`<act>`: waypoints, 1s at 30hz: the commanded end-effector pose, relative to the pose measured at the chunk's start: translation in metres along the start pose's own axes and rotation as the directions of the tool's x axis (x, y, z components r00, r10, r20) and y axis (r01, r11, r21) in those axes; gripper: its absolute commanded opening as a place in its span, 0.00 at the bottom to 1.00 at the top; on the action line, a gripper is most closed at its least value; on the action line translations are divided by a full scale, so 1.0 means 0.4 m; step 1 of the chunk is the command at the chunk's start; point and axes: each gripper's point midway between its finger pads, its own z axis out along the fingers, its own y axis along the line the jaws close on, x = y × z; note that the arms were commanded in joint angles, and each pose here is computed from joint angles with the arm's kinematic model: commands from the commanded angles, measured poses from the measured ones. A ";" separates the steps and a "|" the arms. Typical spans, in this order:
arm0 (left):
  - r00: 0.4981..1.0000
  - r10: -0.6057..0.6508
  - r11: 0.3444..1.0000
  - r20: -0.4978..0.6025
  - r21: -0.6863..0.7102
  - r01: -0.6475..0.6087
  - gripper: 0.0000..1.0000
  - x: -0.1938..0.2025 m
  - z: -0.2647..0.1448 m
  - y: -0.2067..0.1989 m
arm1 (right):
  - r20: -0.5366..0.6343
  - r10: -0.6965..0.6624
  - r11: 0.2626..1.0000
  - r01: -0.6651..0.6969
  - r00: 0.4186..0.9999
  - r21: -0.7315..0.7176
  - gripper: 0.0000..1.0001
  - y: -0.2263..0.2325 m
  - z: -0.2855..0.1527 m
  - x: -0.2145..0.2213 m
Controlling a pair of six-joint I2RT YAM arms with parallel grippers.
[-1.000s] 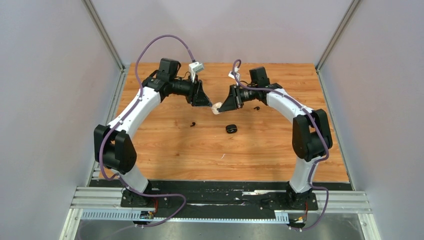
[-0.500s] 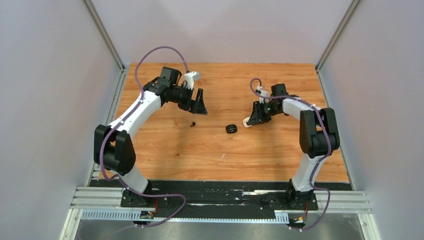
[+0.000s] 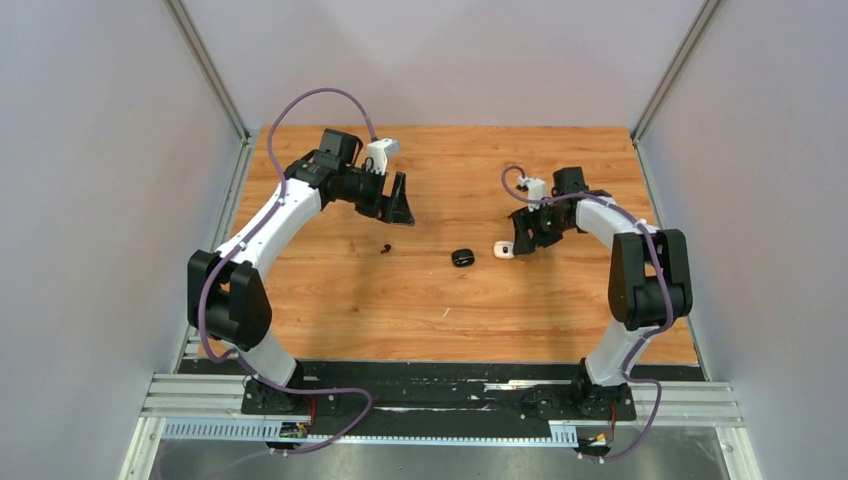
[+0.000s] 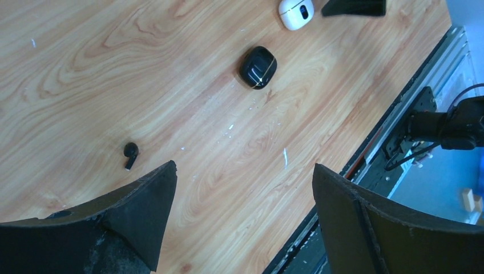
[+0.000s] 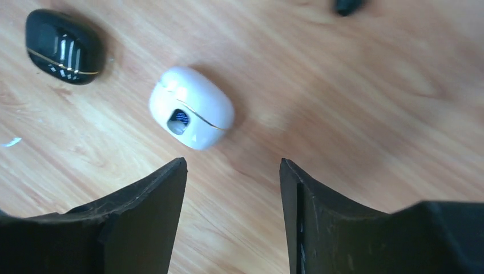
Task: Insert the wireless bluetooth earbuds into the charging case
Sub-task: Place the charging case with the earbuds at the center of the board, then move the charging case to the center of the board.
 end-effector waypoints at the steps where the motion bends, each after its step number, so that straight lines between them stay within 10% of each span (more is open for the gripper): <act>1: 0.988 0.137 0.990 0.069 0.015 -0.138 0.93 -0.045 -0.044 -0.035 | 0.096 -0.146 0.977 0.128 0.985 0.170 0.61 -0.068 -0.139 -0.121; 13: 0.978 0.204 0.975 0.027 -0.092 -0.201 0.93 0.013 -0.090 -0.005 | 0.232 -0.593 0.778 0.623 0.771 -0.081 0.58 0.239 -0.046 -0.222; 30: 0.992 0.130 0.989 0.009 -0.070 -0.129 0.92 0.072 -0.102 0.004 | 0.108 -0.819 0.542 0.821 0.564 -0.178 0.64 0.269 0.106 -0.117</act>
